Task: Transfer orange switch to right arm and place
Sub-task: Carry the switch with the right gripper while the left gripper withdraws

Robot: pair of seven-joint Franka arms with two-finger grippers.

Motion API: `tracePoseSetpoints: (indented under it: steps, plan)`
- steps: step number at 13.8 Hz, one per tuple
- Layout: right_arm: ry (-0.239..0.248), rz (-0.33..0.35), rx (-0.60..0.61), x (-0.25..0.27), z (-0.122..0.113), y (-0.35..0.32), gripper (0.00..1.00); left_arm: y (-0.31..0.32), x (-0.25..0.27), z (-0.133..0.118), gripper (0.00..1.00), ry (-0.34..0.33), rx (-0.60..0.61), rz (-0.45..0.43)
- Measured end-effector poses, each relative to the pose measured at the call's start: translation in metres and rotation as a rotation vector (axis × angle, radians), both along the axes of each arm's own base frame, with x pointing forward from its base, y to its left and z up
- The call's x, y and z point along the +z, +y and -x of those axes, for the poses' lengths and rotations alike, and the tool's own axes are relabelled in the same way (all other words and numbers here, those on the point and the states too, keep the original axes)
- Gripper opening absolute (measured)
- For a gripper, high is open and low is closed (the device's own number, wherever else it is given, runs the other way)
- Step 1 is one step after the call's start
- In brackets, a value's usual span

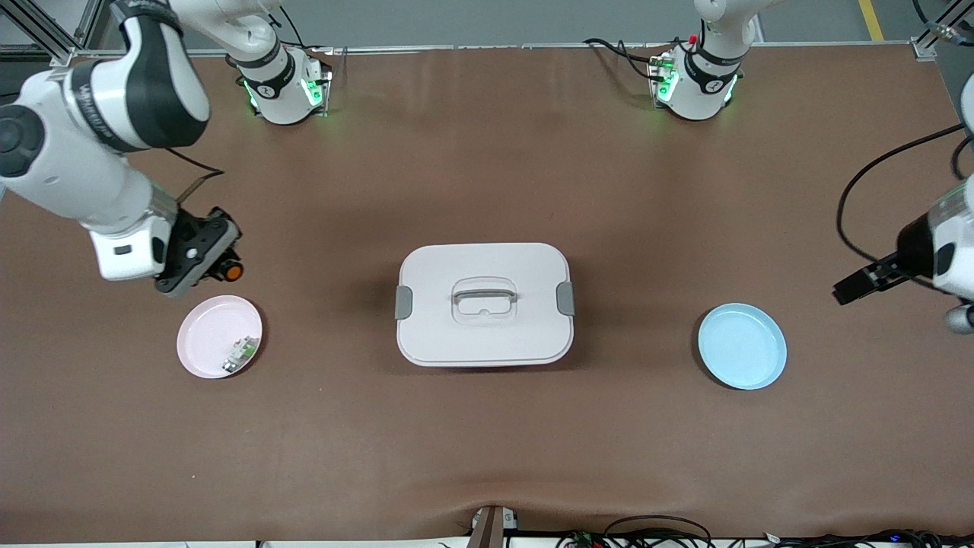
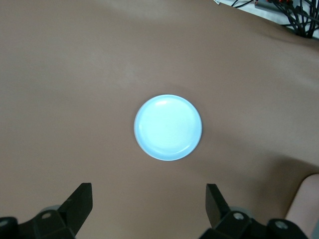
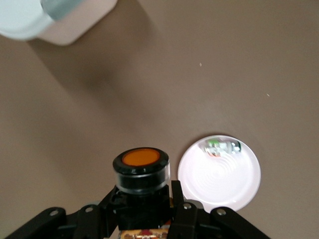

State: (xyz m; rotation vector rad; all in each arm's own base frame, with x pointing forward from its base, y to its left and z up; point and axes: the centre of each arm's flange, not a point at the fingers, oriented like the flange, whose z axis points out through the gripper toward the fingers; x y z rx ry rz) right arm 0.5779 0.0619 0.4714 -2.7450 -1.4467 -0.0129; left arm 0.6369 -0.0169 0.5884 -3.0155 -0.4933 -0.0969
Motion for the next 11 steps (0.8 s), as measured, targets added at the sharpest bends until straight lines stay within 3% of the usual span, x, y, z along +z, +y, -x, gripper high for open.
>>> tracePoseSetpoints:
  steps: [3, 8, 11]
  plan:
    - [0.011, 0.04, 0.054, -0.008, 0.0, -0.051, 0.41, 0.009, 0.022, 0.014, 1.0, 0.0, -0.067, -0.009]
    - [-0.039, 0.064, 0.16, -0.023, -0.009, -0.103, 0.41, 0.005, 0.047, 0.046, 1.0, 0.007, -0.148, 0.031]
    - [-0.033, 0.07, 0.162, -0.054, -0.018, -0.115, 0.41, 0.005, 0.055, 0.067, 1.0, 0.009, -0.159, 0.045]
